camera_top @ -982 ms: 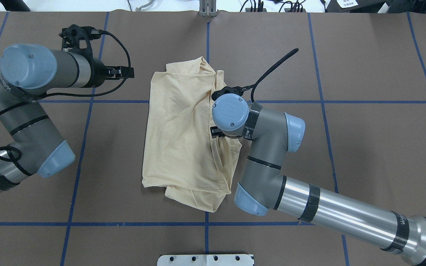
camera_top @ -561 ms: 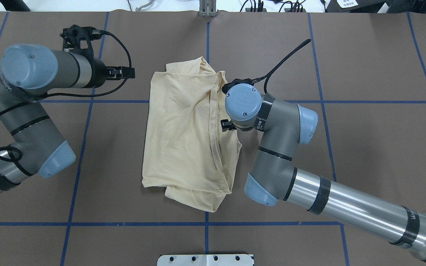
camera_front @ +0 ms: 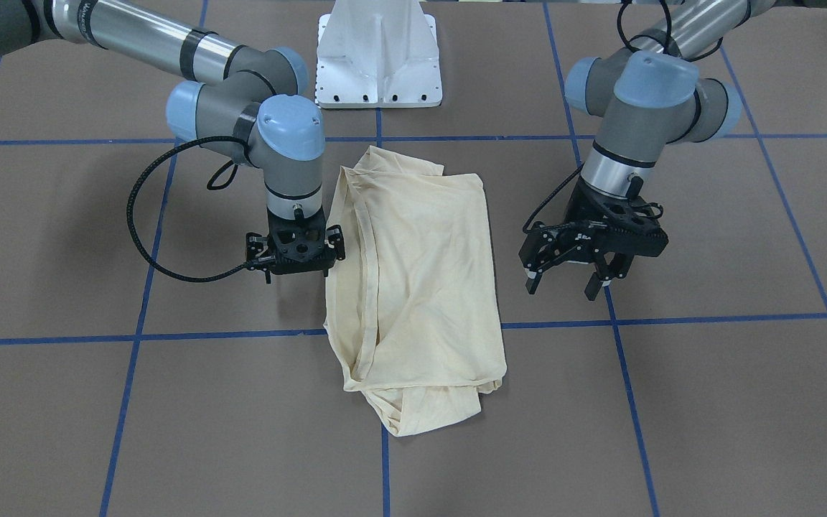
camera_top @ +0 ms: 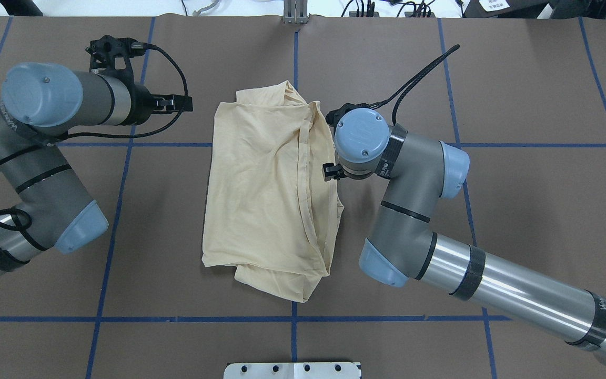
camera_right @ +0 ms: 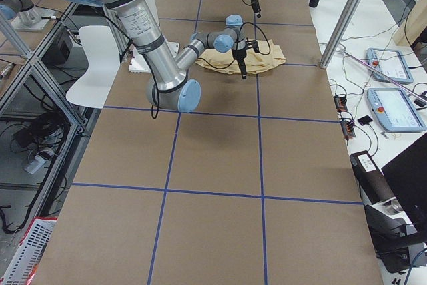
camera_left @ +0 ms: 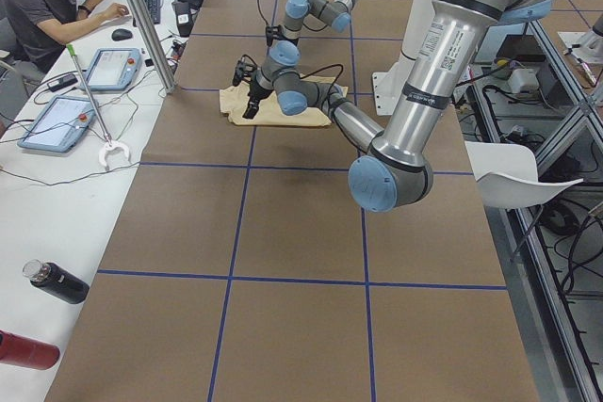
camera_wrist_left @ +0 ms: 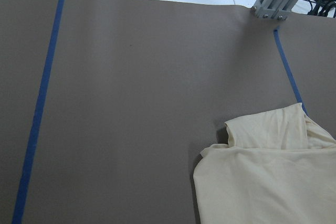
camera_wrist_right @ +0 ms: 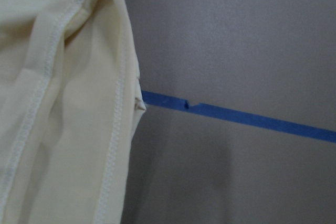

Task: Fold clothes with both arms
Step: 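Adjust the grasped side edge with the right gripper over the shirt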

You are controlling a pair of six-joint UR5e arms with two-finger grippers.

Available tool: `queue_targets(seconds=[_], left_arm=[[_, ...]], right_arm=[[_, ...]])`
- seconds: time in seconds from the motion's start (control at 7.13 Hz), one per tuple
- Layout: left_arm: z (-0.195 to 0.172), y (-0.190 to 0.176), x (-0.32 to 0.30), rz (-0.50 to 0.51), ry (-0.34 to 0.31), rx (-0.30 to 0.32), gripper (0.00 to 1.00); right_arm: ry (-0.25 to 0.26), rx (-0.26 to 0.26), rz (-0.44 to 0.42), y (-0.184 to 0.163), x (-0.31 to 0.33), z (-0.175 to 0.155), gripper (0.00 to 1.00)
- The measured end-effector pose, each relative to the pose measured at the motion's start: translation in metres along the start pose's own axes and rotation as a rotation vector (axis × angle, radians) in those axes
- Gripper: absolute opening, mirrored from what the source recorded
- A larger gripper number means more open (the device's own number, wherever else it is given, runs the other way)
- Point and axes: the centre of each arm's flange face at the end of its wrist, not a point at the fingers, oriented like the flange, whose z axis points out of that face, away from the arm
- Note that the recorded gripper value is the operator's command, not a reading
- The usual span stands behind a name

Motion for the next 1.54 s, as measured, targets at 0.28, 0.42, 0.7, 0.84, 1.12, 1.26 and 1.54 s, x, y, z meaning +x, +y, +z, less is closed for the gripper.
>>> queue_targets(seconds=[0.28, 0.42, 0.7, 0.84, 1.12, 1.26, 1.54], left_arm=[[0.001, 0.001, -0.001, -0.002, -0.001, -0.001, 1.0], [0.001, 0.001, -0.001, -0.003, -0.002, -0.002, 1.0], [0.002, 0.002, -0.002, -0.004, -0.003, -0.003, 1.0], [0.002, 0.002, -0.002, -0.003, -0.003, -0.003, 1.0], [0.003, 0.003, -0.003, -0.004, -0.003, -0.005, 1.0], [0.004, 0.004, -0.003, -0.004, -0.005, -0.007, 1.0], [0.009, 0.008, -0.004, -0.001, -0.01, -0.015, 1.0]], right_arm=[[-0.045, 0.017, -0.006, 0.001, -0.024, -0.02, 1.0], [-0.064, 0.019, -0.015, 0.007, -0.042, -0.027, 1.0], [-0.082, 0.02, -0.037, 0.024, -0.07, -0.03, 1.0], [-0.088, 0.026, -0.049, 0.031, -0.079, -0.03, 0.98], [-0.082, 0.025, -0.057, 0.037, -0.085, -0.023, 0.7], [-0.08, 0.033, -0.059, 0.036, -0.086, -0.017, 0.68], [-0.083, 0.066, -0.061, 0.028, -0.095, -0.004, 0.65]])
